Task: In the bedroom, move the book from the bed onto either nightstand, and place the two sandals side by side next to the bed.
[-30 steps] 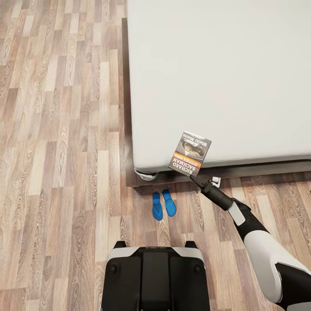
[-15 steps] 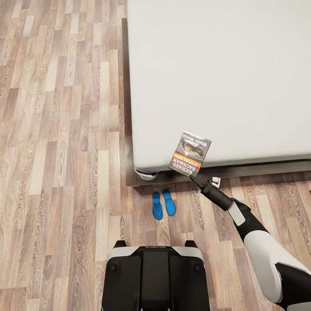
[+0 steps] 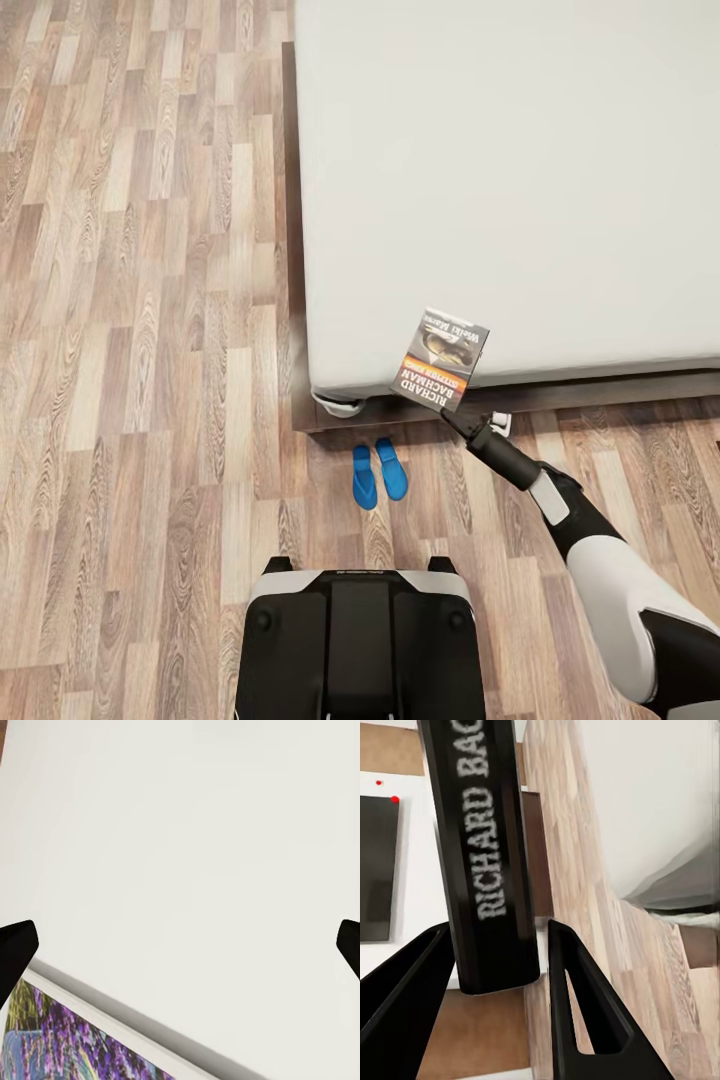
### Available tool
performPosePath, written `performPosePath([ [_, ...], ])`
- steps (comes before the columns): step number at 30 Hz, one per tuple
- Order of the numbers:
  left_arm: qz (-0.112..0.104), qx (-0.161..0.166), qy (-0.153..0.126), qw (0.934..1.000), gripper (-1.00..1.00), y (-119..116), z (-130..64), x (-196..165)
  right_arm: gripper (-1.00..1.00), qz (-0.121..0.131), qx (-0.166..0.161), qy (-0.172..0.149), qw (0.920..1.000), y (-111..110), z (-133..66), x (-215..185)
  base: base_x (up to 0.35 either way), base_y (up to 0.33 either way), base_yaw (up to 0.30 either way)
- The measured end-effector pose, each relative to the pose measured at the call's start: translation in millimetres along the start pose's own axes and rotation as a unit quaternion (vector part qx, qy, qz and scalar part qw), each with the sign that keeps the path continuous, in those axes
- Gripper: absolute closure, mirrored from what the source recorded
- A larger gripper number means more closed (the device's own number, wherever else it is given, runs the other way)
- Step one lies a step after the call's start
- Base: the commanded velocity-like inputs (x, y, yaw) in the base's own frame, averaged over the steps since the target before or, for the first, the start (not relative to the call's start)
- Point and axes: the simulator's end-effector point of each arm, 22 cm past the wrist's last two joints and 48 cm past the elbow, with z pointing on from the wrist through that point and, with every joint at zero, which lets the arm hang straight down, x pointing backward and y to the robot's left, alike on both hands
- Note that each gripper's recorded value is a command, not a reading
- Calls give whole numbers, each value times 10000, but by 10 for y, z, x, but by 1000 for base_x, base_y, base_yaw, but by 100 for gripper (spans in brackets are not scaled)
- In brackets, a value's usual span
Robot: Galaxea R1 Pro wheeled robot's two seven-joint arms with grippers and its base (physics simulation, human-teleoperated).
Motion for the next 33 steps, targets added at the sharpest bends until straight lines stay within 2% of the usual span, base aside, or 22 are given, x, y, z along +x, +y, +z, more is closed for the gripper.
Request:
performPosePath([
  [6, -40, 28, -29, 10000, -100, -39, -5, -24, 100, 151, 220, 72, 9996, -164, -222, 203, 0, 0, -1],
  [9, -106, 101, -118, 9998, -100, -147, -22, -80, 100, 212, 284, 82, 9993, -208, -301, 281, 0, 0, -30],
  [23, -325, 390, -441, 9977, -100, -562, -98, -294, 100, 166, 308, 50, 9994, -168, -389, 226, 0, 0, -84],
  [33, -428, 470, -607, 9961, -100, -695, -125, -409, 100, 90, 299, 46, 9995, -108, -400, 166, 0, 0, -108],
])
